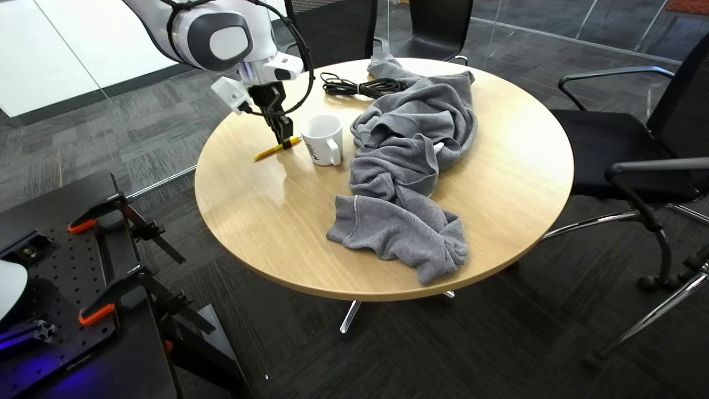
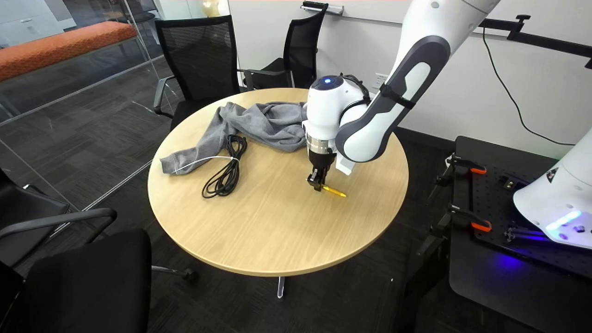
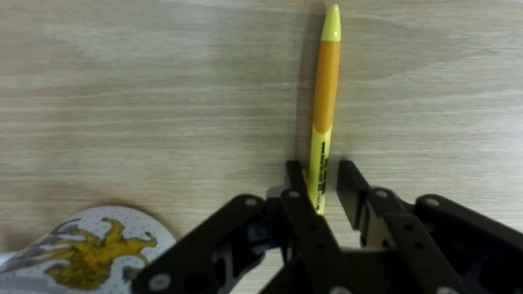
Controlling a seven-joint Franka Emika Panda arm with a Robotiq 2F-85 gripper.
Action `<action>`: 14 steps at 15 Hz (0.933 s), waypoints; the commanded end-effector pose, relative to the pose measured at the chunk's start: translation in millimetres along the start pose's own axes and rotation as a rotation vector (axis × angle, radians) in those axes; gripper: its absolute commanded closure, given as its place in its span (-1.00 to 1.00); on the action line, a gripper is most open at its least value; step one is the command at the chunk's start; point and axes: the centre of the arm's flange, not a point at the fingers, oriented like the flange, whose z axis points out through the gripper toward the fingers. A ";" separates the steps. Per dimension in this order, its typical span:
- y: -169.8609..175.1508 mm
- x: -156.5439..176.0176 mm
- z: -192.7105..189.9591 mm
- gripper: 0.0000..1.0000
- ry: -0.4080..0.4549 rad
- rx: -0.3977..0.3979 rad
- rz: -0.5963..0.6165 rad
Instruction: Place the yellow pen inside the white mug
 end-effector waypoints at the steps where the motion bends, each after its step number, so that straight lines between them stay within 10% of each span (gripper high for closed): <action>1: -1.3 5.0 0.0 0.98 0.025 -0.003 0.027; 14: -44.8 -16.1 -103.5 0.92 -0.019 -0.050 -0.058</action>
